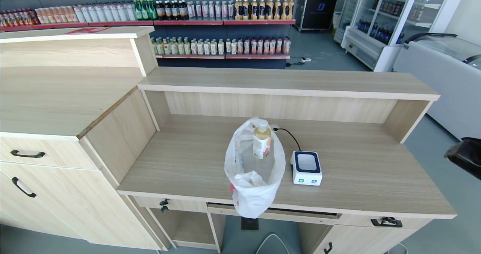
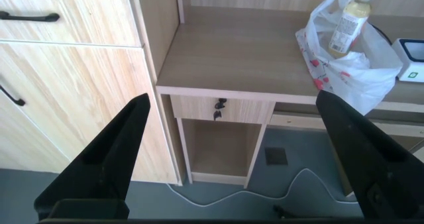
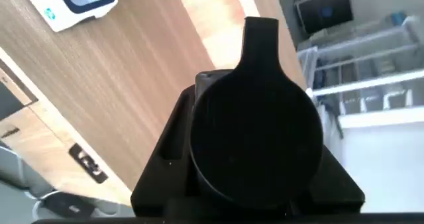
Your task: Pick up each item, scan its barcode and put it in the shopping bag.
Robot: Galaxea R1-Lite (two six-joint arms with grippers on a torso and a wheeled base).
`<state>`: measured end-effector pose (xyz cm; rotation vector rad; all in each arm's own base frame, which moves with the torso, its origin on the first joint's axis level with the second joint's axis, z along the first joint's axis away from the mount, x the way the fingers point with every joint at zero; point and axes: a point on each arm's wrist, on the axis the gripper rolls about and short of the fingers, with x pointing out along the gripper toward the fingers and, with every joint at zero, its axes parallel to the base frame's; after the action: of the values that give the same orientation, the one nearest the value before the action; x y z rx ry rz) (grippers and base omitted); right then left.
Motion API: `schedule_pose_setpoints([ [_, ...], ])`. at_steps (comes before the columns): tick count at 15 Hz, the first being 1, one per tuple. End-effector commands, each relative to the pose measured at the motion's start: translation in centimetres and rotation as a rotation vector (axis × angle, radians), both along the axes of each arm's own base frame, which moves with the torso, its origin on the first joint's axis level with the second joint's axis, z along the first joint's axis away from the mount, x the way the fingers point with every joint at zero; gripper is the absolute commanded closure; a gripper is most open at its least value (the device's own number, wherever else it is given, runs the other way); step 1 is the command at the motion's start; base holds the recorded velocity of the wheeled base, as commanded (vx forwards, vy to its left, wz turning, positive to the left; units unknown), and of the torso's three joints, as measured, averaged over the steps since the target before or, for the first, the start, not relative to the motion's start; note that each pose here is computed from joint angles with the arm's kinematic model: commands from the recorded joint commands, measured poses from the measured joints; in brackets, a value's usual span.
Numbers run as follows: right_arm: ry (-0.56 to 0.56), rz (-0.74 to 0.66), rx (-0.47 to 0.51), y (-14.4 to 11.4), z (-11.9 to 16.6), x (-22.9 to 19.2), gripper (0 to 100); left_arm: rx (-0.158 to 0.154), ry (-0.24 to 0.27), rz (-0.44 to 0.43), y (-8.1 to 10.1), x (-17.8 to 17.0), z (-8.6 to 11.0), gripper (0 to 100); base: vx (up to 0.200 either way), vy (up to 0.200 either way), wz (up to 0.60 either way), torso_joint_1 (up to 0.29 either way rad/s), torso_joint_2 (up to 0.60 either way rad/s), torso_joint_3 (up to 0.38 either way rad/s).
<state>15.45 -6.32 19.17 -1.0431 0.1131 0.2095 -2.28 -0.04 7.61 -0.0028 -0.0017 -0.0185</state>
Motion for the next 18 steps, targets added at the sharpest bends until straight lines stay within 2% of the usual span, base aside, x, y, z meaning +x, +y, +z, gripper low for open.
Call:
schedule_pose_setpoints([
  [1, 0.032, -0.113, 0.122, -1.3, -0.3, -0.7, 100, 0.000, 0.000, 0.000, 0.0, 0.0, 0.0, 0, 0.000, 0.000, 0.00, 0.000, 0.00, 0.000],
  [2, 0.031, -0.112, 0.150, -1.3, -0.3, -0.7, 100, 0.000, 0.000, 0.000, 0.0, 0.0, 0.0, 0, 0.000, 0.000, 0.00, 0.000, 0.00, 0.000],
  [6, 0.020, -0.136, 0.327, -0.7, 0.2, -1.3, 100, 0.000, 0.000, 0.000, 0.0, 0.0, 0.0, 0, 0.000, 0.000, 0.60, 0.001, 0.00, 0.002],
  [7, 0.025, -0.216, 0.416, -0.3, 0.3, -0.7, 100, 0.000, 0.000, 0.000, 0.0, 0.0, 0.0, 0, 0.000, 0.000, 0.60, 0.007, 0.00, 0.002],
  [10, 0.132, -0.197, 0.804, 0.7, -0.2, 2.8, 100, 0.000, 0.000, 0.000, 0.0, 0.0, 0.0, 0, 0.000, 0.000, 0.20, 0.002, 0.00, -0.001],
  [12, 0.208, -0.254, 1.067, 0.1, -1.2, 4.7, 100, 0.000, 0.000, 0.000, 0.0, 0.0, 0.0, 0, 0.000, 0.000, 0.00, 0.000, 0.00, 0.000],
  [13, 0.280, -0.326, 1.212, -0.4, -2.6, 6.2, 100, 0.000, 0.000, 0.000, 0.0, 0.0, 0.0, 0, 0.000, 0.000, 0.00, 0.000, 0.00, 0.000],
  [15, 0.342, -0.415, 1.313, -1.9, -4.6, 8.2, 100, 0.000, 0.000, 0.000, 0.0, 0.0, 0.0, 0, 0.000, 0.000, 0.00, 0.000, 0.00, 0.000],
  [18, 0.389, -0.428, 1.360, -4.0, -6.1, 10.0, 100, 0.000, 0.000, 0.000, 0.0, 0.0, 0.0, 0, 0.000, 0.000, 0.00, 0.000, 0.00, 0.000],
])
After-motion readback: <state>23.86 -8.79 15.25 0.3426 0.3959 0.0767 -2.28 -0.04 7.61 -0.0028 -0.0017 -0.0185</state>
